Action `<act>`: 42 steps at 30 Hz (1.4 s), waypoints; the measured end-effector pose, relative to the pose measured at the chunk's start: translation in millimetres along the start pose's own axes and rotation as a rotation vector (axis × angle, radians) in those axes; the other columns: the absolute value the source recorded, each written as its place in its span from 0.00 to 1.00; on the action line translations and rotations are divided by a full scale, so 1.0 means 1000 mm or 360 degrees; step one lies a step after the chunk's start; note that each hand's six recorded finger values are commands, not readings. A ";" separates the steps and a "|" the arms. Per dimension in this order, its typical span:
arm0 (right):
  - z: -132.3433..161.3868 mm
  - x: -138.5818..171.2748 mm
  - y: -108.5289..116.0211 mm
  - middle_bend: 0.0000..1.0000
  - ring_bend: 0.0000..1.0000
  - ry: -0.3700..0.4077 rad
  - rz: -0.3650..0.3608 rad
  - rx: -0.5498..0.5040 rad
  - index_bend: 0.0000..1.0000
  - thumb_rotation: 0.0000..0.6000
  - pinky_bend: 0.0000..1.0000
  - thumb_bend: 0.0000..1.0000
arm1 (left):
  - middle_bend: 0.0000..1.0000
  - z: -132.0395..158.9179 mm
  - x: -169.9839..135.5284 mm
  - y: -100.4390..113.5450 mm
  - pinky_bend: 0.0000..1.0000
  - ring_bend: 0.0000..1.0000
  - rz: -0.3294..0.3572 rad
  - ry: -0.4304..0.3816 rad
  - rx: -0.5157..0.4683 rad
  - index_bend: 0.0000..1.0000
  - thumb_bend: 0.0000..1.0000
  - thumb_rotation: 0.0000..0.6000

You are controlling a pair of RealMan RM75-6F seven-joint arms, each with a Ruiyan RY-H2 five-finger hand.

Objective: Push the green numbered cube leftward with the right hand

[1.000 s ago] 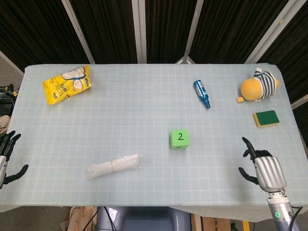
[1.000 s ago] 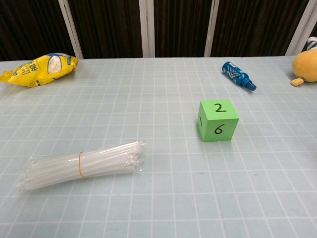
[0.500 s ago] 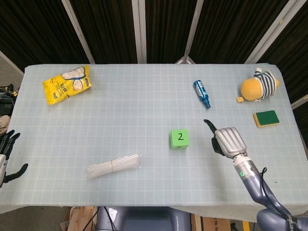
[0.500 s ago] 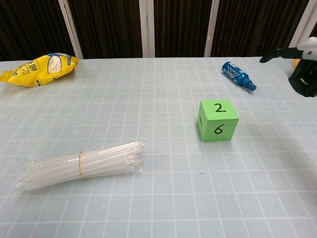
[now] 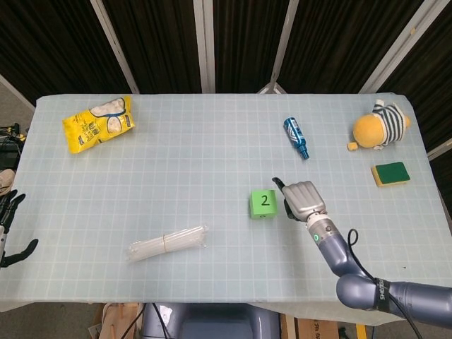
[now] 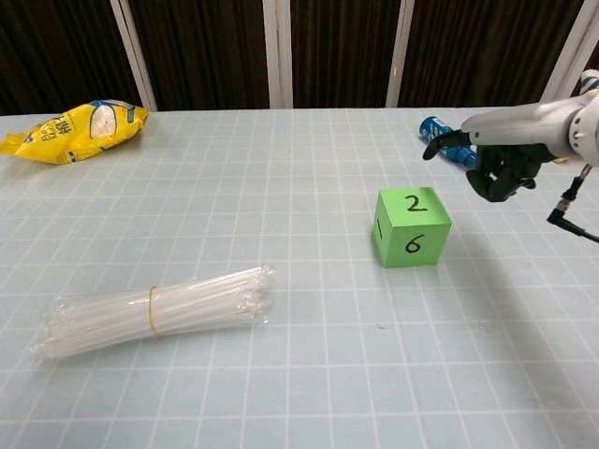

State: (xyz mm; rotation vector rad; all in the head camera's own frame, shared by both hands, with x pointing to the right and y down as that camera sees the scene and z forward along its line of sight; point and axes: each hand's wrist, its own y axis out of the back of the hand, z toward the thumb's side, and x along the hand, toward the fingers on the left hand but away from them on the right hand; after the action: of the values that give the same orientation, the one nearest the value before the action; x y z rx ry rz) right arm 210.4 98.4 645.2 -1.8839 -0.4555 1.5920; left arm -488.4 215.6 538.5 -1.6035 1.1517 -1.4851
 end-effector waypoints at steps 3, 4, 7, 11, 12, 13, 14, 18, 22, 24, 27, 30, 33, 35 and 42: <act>0.008 -0.007 0.002 0.82 0.79 -0.0012 0.0030 0.0026 0.12 1.00 0.65 0.78 | 0.00 -0.001 0.000 0.001 0.00 0.00 0.0005 0.0001 -0.0007 0.03 0.34 1.00; 0.009 -0.008 0.002 0.82 0.79 -0.0016 0.0038 0.0036 0.12 1.00 0.65 0.78 | 0.00 -0.001 0.000 0.002 0.00 0.00 0.0007 0.0001 -0.0008 0.03 0.34 1.00; 0.013 -0.012 0.003 0.82 0.79 -0.0028 0.0060 0.0062 0.12 1.00 0.65 0.78 | 0.00 -0.001 0.000 0.001 0.00 0.00 0.0005 0.0004 -0.0008 0.03 0.34 1.00; 0.013 -0.016 0.000 0.82 0.79 -0.0050 0.0097 0.0071 0.15 1.00 0.65 0.78 | 0.00 -0.001 0.001 0.001 0.00 0.00 0.0001 0.0003 -0.0004 0.03 0.34 1.00; 0.012 -0.017 -0.001 0.82 0.79 -0.0056 0.0105 0.0073 0.16 1.00 0.65 0.78 | 0.00 -0.001 0.001 0.001 0.00 0.00 0.0002 0.0003 -0.0004 0.03 0.34 1.00; 0.012 -0.018 -0.002 0.82 0.79 -0.0061 0.0113 0.0076 0.16 1.00 0.65 0.78 | 0.00 -0.001 0.001 0.001 0.00 0.00 0.0003 0.0004 -0.0005 0.03 0.34 1.00; 0.011 -0.019 -0.003 0.82 0.79 -0.0069 0.0124 0.0079 0.17 1.00 0.65 0.78 | 0.00 -0.001 0.001 0.001 0.00 0.00 0.0004 0.0006 -0.0006 0.03 0.34 1.00; 0.009 -0.019 -0.004 0.82 0.79 -0.0078 0.0135 0.0073 0.17 1.00 0.65 0.78 | 0.00 -0.003 0.002 0.002 0.00 0.00 0.0006 0.0018 -0.0011 0.03 0.34 1.00; 0.006 -0.017 -0.004 0.82 0.79 -0.0089 0.0148 0.0084 0.17 1.00 0.65 0.78 | 0.00 -0.003 0.002 0.002 0.00 0.00 0.0008 0.0017 -0.0012 0.03 0.34 1.00; 0.005 -0.016 -0.005 0.82 0.79 -0.0090 0.0156 0.0089 0.18 1.00 0.65 0.78 | 0.00 -0.003 0.002 0.002 0.00 0.00 0.0006 0.0015 -0.0010 0.03 0.34 1.00; 0.006 -0.016 -0.006 0.82 0.79 -0.0082 0.0168 0.0085 0.20 1.00 0.65 0.78 | 0.00 -0.002 0.002 0.001 0.00 0.00 0.0002 0.0015 -0.0005 0.03 0.34 1.00; 0.007 -0.016 -0.007 0.82 0.79 -0.0074 0.0179 0.0083 0.21 1.00 0.65 0.78 | 0.00 -0.002 0.002 0.001 0.00 0.00 0.0001 0.0017 -0.0002 0.03 0.34 1.00; 0.008 -0.015 -0.008 0.82 0.79 -0.0070 0.0189 0.0084 0.21 1.00 0.65 0.78 | 0.00 -0.002 0.002 0.001 0.00 0.00 0.0004 0.0018 -0.0001 0.03 0.34 1.00; 0.009 -0.015 -0.008 0.82 0.79 -0.0066 0.0196 0.0085 0.21 1.00 0.65 0.78 | 0.00 -0.002 0.002 0.001 0.00 0.00 0.0004 0.0019 -0.0002 0.03 0.34 1.00; 0.014 -0.013 -0.006 0.82 0.79 -0.0043 0.0197 0.0076 0.22 1.00 0.65 0.78 | 0.00 -0.002 0.002 0.001 0.00 0.00 0.0003 0.0019 0.0000 0.03 0.34 1.00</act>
State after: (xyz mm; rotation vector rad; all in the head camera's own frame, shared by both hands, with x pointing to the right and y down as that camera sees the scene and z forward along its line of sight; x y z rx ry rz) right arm 195.0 97.9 658.0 -1.8883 -0.3144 1.6950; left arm -490.4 213.9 539.0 -1.5950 1.1593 -1.4956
